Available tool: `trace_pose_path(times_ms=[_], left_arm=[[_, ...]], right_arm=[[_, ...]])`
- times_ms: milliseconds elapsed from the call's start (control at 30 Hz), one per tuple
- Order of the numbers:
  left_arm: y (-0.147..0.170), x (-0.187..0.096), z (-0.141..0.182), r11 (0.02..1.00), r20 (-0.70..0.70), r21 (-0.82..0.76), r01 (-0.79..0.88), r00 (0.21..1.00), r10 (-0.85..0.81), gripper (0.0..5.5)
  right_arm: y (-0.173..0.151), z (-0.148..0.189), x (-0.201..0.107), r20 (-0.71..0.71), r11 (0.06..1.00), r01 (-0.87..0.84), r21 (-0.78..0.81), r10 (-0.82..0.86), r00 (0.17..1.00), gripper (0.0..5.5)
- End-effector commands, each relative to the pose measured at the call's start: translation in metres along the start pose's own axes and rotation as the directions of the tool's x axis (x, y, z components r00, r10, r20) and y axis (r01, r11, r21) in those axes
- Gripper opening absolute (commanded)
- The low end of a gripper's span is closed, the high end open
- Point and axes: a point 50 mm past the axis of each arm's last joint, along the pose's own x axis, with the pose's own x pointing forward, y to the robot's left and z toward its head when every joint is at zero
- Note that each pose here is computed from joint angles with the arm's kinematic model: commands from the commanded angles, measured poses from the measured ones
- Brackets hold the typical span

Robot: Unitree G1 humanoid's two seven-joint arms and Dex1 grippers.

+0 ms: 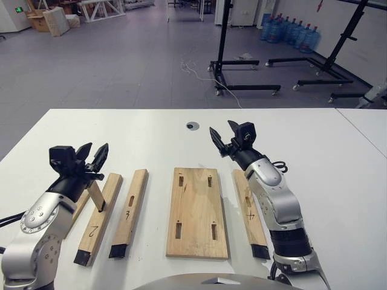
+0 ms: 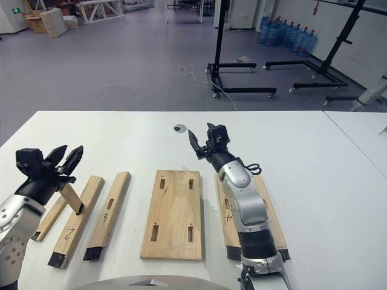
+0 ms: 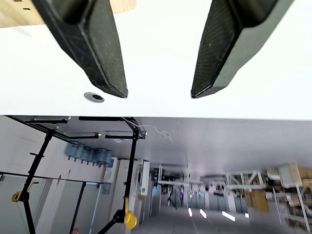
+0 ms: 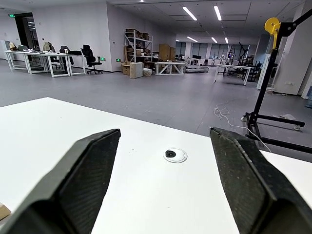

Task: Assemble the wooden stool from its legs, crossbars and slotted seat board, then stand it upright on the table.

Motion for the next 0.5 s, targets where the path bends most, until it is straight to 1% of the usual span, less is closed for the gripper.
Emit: trace_pose_path(times_ms=[33,167,333,433,500], left_arm=[[0.009,-0.011,-0.046,0.997,-0.223,-0.045,-0.060,0.974,0.049,2.36],[0.012,-0.006,-0.032,0.997,-0.155,-0.041,-0.058,0.987,0.050,2.36],[0.005,0.004,0.020,0.998,0.076,-0.063,-0.002,0.997,0.006,2.36],[0.004,0.007,0.059,0.996,0.234,-0.083,0.026,0.972,-0.006,2.36],[0.011,0.007,0.079,0.997,0.296,-0.079,0.008,0.955,0.016,2.36]], right_arm=[[-0.001,-0.002,-0.001,-0.020,1.000,-0.002,0.001,0.002,1.000,3.35],[-0.005,0.002,0.001,-0.001,1.000,0.014,-0.001,-0.014,1.000,3.35],[-0.008,0.004,0.002,0.014,1.000,0.030,-0.004,-0.030,0.999,3.35],[-0.009,0.005,0.001,0.019,0.999,0.036,-0.004,-0.036,0.999,3.35],[-0.009,0.005,0.001,0.021,0.999,0.039,-0.004,-0.039,0.999,3.35]])
